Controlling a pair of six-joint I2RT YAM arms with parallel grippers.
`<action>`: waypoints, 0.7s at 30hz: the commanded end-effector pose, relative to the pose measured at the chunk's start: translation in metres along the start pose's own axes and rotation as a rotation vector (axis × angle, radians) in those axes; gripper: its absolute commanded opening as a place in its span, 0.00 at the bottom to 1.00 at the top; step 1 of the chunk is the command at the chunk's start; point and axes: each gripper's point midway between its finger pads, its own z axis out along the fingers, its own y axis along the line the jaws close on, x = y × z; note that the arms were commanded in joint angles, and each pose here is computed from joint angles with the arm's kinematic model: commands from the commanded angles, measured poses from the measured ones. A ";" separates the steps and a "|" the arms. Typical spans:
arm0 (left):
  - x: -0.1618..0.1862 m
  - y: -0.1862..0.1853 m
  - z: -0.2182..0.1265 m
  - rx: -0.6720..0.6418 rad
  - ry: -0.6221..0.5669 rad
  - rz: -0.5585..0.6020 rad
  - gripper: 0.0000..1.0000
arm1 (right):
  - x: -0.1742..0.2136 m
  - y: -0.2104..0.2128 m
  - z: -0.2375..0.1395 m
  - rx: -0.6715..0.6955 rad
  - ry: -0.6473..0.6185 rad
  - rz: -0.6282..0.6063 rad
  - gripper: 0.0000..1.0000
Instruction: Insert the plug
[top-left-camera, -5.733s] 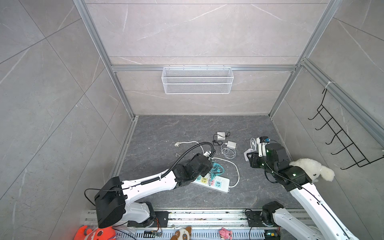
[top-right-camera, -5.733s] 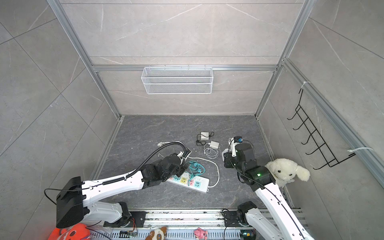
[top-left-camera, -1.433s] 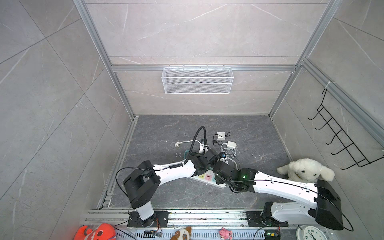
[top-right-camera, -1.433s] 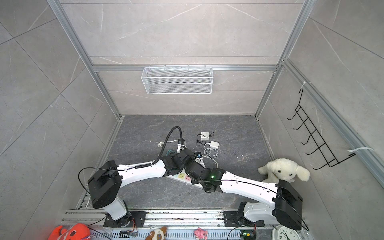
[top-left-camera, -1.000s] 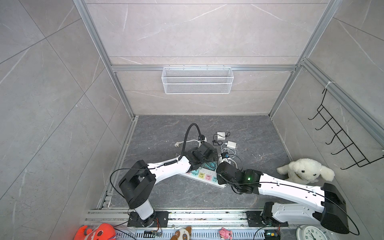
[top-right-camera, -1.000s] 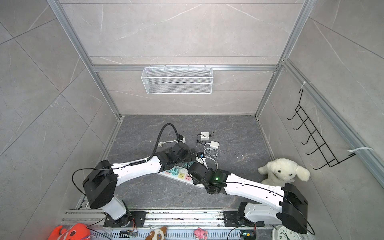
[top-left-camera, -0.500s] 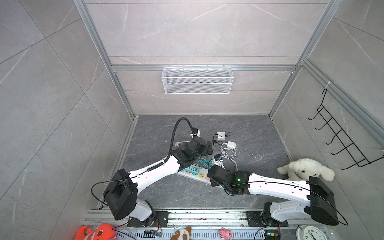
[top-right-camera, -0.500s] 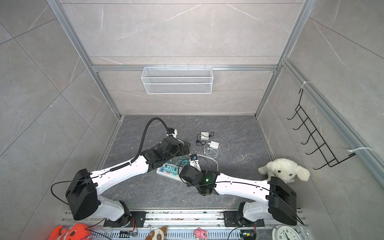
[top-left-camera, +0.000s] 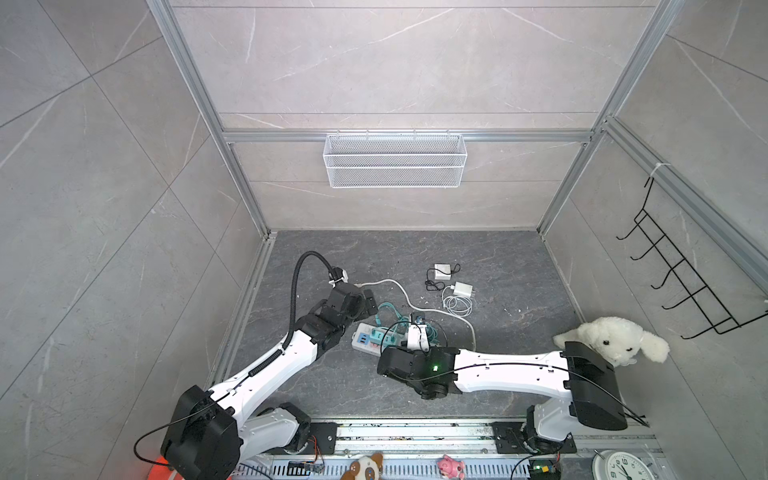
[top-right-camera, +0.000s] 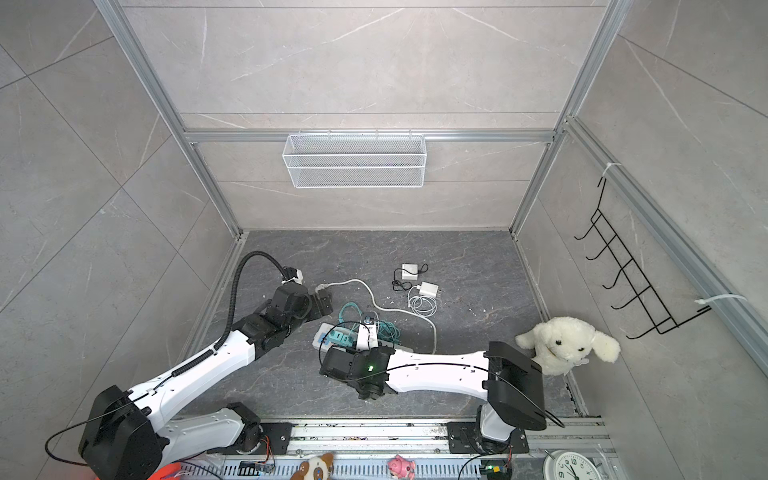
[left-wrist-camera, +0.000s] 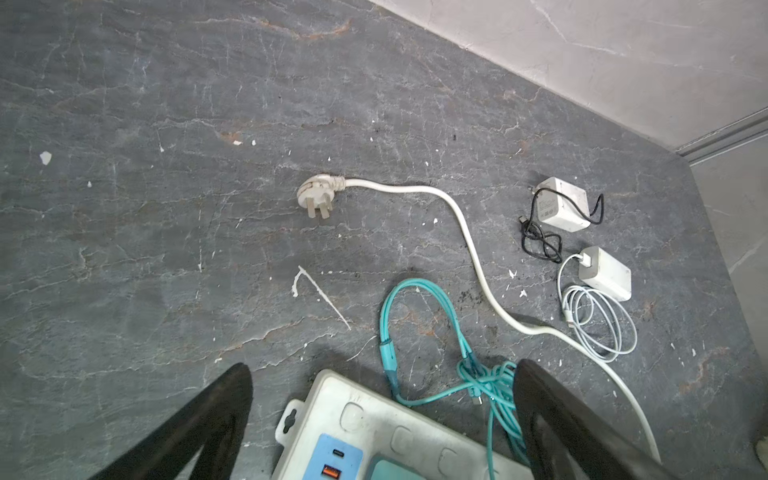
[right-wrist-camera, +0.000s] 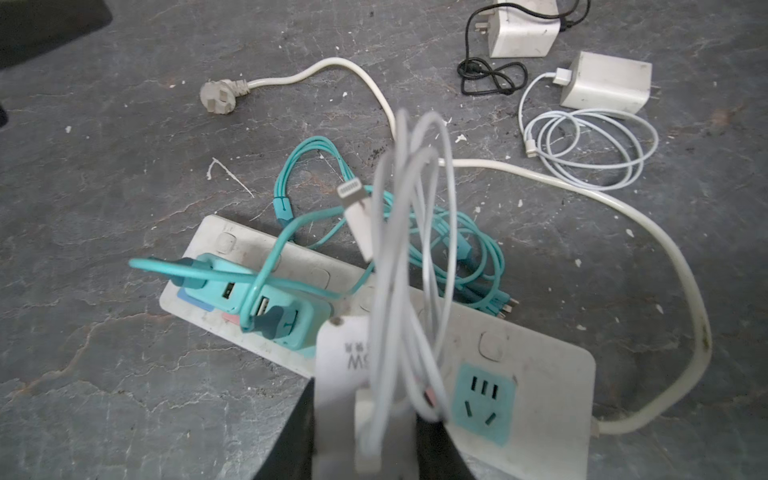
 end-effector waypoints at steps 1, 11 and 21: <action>-0.003 0.009 -0.004 0.027 -0.013 -0.041 1.00 | -0.003 -0.007 0.001 0.076 -0.036 0.039 0.10; 0.000 0.019 -0.008 0.061 -0.014 -0.067 1.00 | 0.010 -0.001 0.014 0.109 -0.022 0.069 0.08; 0.003 0.028 -0.016 0.045 -0.032 -0.075 1.00 | 0.005 0.010 0.024 0.130 -0.062 0.079 0.07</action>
